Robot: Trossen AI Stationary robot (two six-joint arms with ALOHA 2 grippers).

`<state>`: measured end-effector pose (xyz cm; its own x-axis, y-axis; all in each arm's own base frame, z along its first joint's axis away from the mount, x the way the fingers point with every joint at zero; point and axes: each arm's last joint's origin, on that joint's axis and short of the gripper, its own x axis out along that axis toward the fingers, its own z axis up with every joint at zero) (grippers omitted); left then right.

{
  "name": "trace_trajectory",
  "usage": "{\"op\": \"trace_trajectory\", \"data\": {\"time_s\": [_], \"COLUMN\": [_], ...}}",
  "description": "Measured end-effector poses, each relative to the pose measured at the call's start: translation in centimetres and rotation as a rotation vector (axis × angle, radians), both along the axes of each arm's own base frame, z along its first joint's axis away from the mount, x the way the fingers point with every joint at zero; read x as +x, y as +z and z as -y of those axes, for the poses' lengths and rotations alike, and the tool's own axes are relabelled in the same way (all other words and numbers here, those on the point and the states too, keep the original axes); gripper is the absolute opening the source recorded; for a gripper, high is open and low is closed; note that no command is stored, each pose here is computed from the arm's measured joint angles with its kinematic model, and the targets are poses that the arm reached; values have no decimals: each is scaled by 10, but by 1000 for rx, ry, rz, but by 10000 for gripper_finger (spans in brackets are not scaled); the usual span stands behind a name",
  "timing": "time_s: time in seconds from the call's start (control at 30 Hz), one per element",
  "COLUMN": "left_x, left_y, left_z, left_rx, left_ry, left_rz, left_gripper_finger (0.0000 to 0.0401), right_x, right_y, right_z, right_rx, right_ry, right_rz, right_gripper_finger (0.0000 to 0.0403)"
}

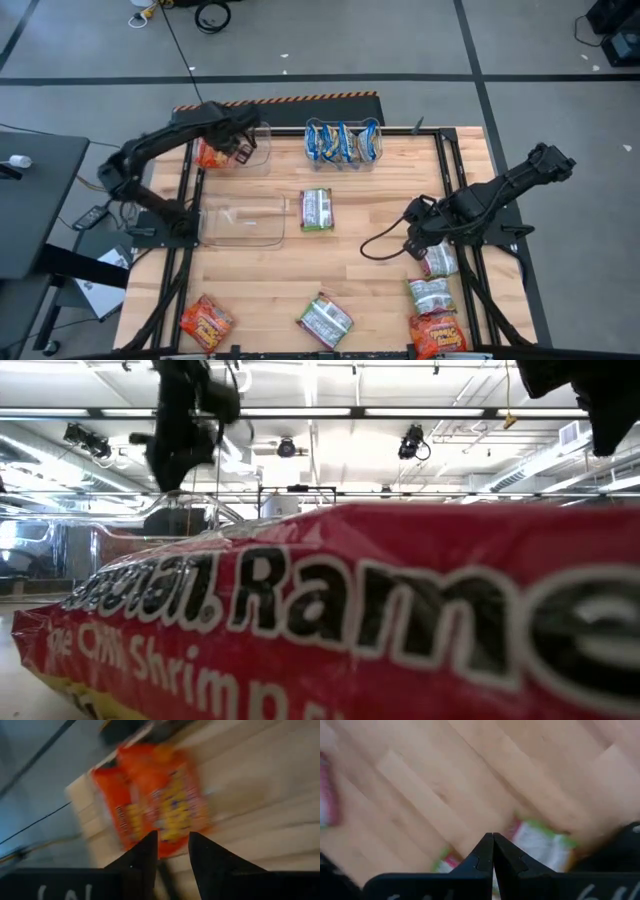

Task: Sort Maruchan noodles
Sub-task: Put the orange noodle pack into the top left transparent bin

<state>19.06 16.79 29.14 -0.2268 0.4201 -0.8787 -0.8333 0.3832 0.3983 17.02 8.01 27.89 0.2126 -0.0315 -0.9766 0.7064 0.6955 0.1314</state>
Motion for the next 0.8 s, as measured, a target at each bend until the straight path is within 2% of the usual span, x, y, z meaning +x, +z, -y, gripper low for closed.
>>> {"op": "trace_trajectory", "data": {"time_s": [0.07, 0.17, 0.27, 0.4, 0.5, 0.57, 0.67, 0.8], "left_x": [1, 1, -1, 0, 4, 9, 14, 21], "left_y": [21, 46, 65, 83, 91, 93, 95, 99], "left_z": [14, 41, 66, 94, 108, 115, 125, 136], "left_rx": [41, 103, 155, 223, 251, 256, 253, 257], "left_ry": [-34, -116, -200, -311, -376, -420, -482, -530], "left_rz": [145, 344, 486, 631, 711, 744, 769, 841], "left_gripper_finger": [117, 117, 117, 117, 117, 117, 117, 117], "right_x": [2, 5, 5, 6, 15, 19, 17, 15], "right_y": [1, 3, -1, -27, -54, -67, -82, -102], "right_z": [-10, -37, -68, -109, -146, -171, -198, -213], "right_rx": [73, 234, 345, 434, 593, 656, 597, 483], "right_ry": [-33, 23, 20, 8, 39, 37, 0, -58], "right_rz": [41, 105, 125, -39, -203, -292, -401, -491], "right_gripper_finger": [12, 12, 12, 9, 7, 7, 7, 7]}}
